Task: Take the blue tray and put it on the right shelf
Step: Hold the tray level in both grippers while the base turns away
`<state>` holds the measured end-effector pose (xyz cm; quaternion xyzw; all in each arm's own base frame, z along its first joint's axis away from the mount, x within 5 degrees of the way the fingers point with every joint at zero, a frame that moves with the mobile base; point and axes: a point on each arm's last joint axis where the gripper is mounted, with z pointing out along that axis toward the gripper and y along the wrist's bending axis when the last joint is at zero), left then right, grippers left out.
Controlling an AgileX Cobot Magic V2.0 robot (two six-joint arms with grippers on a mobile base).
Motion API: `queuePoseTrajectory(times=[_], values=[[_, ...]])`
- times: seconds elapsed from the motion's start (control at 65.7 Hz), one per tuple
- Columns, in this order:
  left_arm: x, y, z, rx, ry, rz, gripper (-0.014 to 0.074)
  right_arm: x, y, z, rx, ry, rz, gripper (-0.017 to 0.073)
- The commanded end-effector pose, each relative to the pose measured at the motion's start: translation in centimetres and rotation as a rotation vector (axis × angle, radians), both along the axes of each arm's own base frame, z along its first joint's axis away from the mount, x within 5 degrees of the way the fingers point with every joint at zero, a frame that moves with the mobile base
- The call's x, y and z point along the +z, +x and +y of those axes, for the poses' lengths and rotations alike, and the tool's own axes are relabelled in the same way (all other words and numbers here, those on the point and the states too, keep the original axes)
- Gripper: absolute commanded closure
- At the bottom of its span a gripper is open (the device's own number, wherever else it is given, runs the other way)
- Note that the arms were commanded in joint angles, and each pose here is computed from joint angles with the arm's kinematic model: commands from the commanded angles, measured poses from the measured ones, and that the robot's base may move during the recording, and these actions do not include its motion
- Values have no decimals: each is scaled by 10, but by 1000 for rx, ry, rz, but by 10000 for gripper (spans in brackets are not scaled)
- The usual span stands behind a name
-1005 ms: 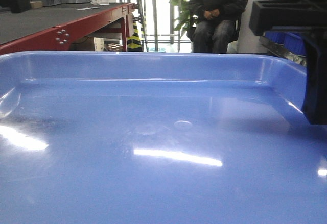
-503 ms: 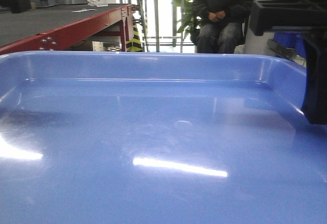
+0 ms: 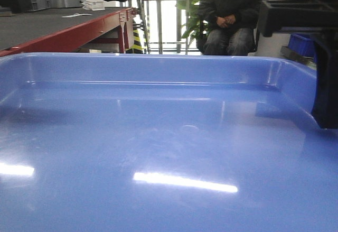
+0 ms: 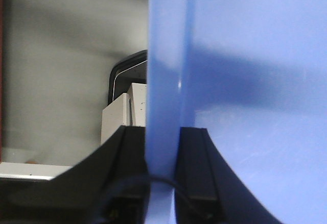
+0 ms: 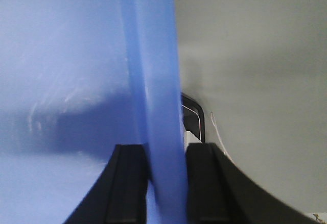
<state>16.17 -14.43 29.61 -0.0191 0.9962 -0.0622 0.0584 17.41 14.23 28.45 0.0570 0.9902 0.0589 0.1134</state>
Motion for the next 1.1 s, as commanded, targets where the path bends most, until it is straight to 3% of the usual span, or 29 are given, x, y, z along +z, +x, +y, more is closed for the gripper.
queuePoseTrajectory(times=[0.0,1.081], values=[[12,-4,-4,22,-72,-18,642,15,2,5,-9,89,-71,335],[12,-4,-4,22,-72,-18,642,15,2,4,-10,89,-71,335]])
